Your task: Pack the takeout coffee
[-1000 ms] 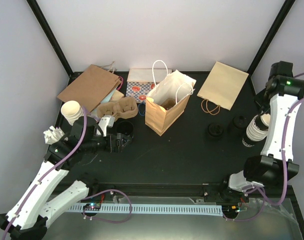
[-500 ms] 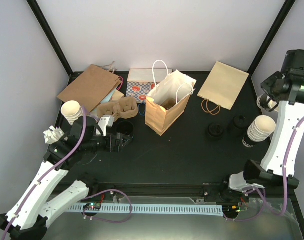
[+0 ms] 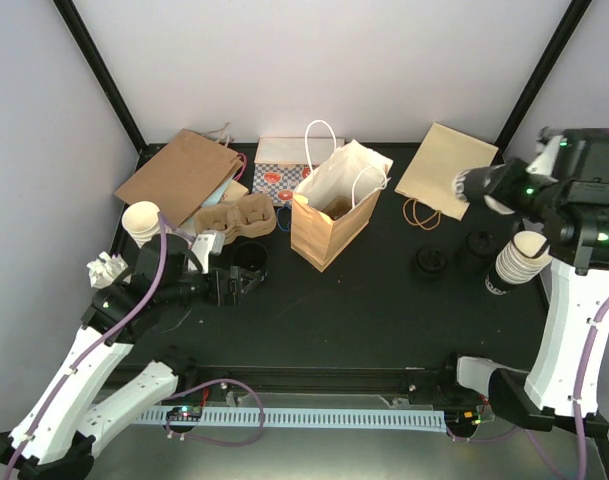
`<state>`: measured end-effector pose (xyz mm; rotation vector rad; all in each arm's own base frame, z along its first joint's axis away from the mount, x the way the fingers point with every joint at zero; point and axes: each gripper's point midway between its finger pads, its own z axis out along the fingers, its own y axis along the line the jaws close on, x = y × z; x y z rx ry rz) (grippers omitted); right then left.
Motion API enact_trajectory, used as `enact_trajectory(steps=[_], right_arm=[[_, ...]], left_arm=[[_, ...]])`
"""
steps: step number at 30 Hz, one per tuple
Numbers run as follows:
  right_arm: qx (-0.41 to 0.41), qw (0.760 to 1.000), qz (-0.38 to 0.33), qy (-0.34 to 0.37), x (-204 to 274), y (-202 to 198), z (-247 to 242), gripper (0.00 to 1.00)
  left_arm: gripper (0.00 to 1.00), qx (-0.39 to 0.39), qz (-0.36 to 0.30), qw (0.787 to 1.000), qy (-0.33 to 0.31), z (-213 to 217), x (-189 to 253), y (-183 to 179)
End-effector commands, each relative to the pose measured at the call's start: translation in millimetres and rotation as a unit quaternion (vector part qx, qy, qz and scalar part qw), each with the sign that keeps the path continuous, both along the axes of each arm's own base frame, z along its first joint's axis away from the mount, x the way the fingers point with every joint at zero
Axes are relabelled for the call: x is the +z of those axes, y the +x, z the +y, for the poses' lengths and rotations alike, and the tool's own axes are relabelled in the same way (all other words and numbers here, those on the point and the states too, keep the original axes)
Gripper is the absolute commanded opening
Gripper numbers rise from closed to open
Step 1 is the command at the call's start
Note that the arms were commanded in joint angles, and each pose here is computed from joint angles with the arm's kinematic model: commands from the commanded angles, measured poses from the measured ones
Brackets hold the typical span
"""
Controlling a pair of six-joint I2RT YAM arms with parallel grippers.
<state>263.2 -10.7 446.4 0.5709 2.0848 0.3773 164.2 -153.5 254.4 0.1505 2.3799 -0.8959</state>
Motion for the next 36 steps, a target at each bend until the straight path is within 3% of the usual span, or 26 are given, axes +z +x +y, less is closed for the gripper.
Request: enact_trajectory(steps=[1, 8, 18, 28, 36], right_arm=[[0.123, 0.992, 0.016, -0.005, -31, 7, 50, 0.01], [0.173, 0.981, 0.082, -0.043, -106, -11, 70, 0.01], [0.334, 0.931, 0.135, -0.065, -215, -56, 156, 0.01], [0.438, 0.885, 0.065, -0.141, -237, -89, 221, 0.01], [0.414, 0.877, 0.077, -0.232, -257, -77, 245, 0.01]], left_arm=[[0.99, 0.012, -0.029, 0.999, 0.008, 9, 14, 0], [0.99, 0.028, -0.103, 0.994, -0.015, 19, 32, -3], [0.99, -0.005, -0.094, 0.996, -0.009, 9, 13, -3], [0.99, -0.002, -0.125, 0.992, 0.023, 13, 4, 8], [0.99, -0.003, -0.131, 0.99, 0.05, 12, -15, 20]])
